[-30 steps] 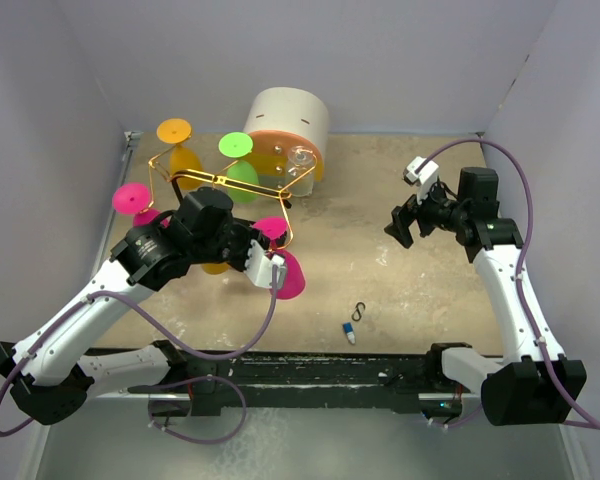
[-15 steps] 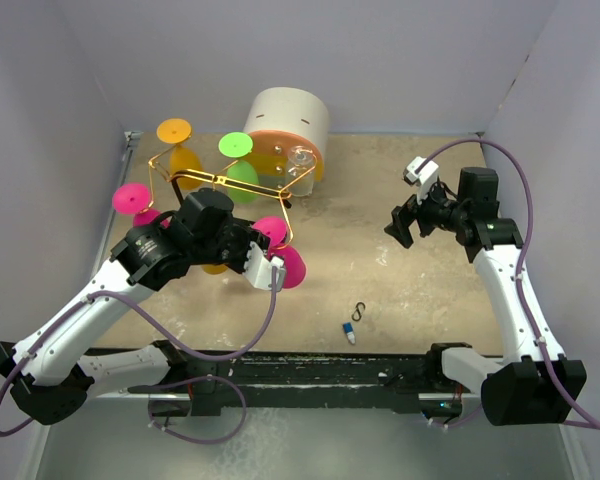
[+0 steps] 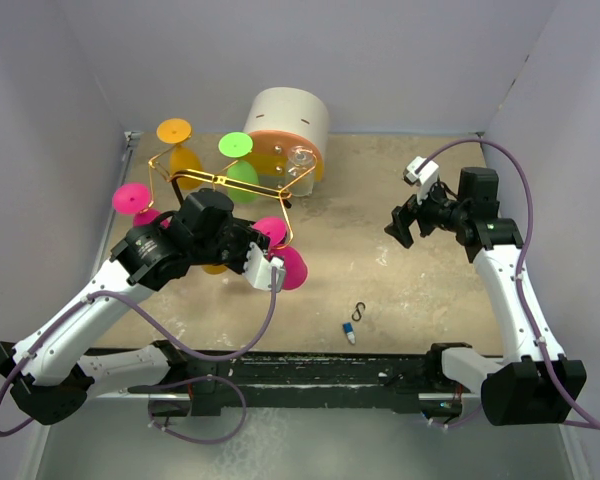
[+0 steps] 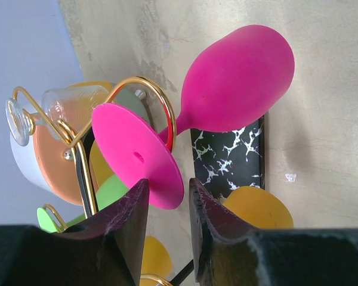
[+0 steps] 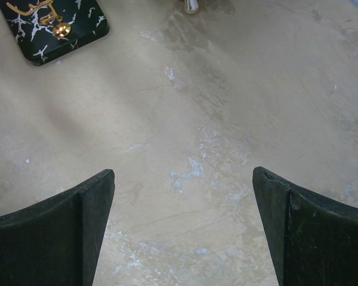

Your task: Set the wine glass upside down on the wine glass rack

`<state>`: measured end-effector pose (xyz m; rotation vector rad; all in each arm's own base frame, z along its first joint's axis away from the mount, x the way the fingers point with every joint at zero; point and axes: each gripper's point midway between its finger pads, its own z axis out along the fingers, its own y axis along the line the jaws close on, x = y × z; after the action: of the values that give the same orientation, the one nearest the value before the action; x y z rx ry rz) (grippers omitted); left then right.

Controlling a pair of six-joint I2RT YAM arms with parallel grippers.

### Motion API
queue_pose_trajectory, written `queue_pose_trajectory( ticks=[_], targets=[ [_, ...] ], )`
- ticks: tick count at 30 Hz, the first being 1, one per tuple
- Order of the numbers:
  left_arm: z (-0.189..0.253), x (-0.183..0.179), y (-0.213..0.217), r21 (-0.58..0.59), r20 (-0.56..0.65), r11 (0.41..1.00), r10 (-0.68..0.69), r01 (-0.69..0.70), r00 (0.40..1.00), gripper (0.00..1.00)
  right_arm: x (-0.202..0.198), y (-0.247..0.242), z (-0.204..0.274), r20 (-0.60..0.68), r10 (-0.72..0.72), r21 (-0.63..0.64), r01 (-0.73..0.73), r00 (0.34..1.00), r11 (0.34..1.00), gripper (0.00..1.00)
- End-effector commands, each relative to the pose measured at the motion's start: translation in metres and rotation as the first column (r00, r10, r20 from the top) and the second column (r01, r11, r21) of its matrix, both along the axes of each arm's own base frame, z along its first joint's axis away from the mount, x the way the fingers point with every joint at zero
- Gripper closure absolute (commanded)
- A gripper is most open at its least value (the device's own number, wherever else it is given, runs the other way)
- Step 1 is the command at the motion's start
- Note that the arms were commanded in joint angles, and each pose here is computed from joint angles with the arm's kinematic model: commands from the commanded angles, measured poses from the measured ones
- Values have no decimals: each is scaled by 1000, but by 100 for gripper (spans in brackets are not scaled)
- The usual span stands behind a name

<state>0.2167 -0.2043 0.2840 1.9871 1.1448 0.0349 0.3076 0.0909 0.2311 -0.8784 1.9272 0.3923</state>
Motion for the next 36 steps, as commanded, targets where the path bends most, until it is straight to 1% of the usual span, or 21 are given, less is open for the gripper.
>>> queue_pose_trajectory(
  ticks=[1, 18, 29, 36],
  targets=[
    [11, -4, -3, -33, 4, 999, -10, 11, 1000, 64, 1, 0, 0, 17, 8, -2, -8, 1000, 1000, 0],
    [25, -8, -10, -89, 3, 995, -36, 36, 999, 63, 2, -1, -2, 13, 6, -7, -6, 1000, 1000, 0],
    [25, -8, -7, -77, 9, 996, -34, 34, 999, 62, 2, -1, -2, 14, 6, -7, -6, 1000, 1000, 0],
    [26, -10, -5, -74, 4, 997, -35, 35, 999, 60, 2, -1, -1, 16, 6, -5, -6, 1000, 1000, 0]
  ],
)
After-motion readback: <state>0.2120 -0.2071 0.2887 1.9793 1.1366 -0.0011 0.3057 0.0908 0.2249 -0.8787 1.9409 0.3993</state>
